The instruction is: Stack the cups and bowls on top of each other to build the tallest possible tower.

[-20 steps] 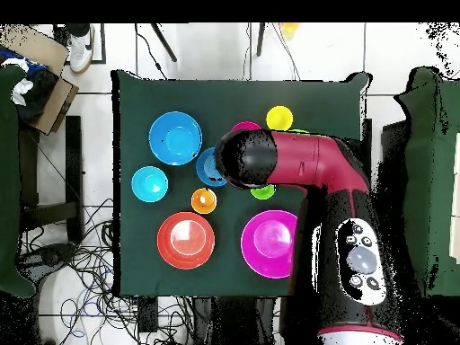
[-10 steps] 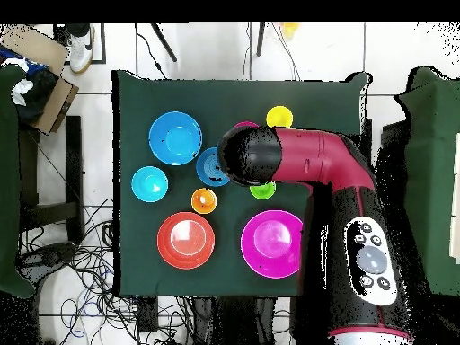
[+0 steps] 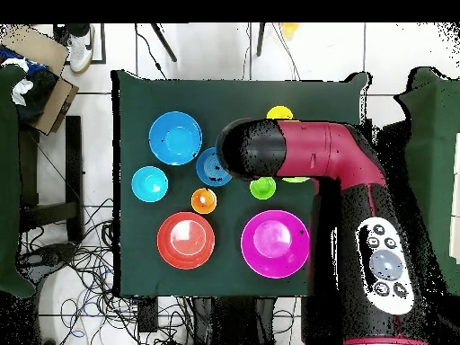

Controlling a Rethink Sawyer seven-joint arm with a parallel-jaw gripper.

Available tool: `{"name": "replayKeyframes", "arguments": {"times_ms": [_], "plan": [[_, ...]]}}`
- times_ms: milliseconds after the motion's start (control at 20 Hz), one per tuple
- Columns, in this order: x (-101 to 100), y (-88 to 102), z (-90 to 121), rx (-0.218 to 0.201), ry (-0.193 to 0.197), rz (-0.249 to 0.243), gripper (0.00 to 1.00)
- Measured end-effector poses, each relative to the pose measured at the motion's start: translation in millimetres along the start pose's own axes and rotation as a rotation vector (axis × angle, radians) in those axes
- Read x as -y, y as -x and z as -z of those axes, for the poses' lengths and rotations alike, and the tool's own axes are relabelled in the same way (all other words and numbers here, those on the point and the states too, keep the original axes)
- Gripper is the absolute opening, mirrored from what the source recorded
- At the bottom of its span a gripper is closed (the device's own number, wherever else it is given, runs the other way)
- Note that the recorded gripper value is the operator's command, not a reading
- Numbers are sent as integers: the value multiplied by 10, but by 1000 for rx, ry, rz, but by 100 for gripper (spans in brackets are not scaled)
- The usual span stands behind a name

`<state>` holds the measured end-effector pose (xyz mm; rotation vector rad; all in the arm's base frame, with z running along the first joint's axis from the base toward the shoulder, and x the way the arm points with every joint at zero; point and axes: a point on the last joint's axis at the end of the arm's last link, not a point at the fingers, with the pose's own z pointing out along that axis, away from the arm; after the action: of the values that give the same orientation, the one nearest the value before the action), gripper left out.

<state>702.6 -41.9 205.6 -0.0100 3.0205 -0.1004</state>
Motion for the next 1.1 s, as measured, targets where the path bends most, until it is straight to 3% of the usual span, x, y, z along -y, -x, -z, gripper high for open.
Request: {"name": "replayKeyframes", "arguments": {"times_ms": [600,1100], "plan": [[-100,27,282,23,-1,40,100],[-392,3,143,10,14,78,100]]}}
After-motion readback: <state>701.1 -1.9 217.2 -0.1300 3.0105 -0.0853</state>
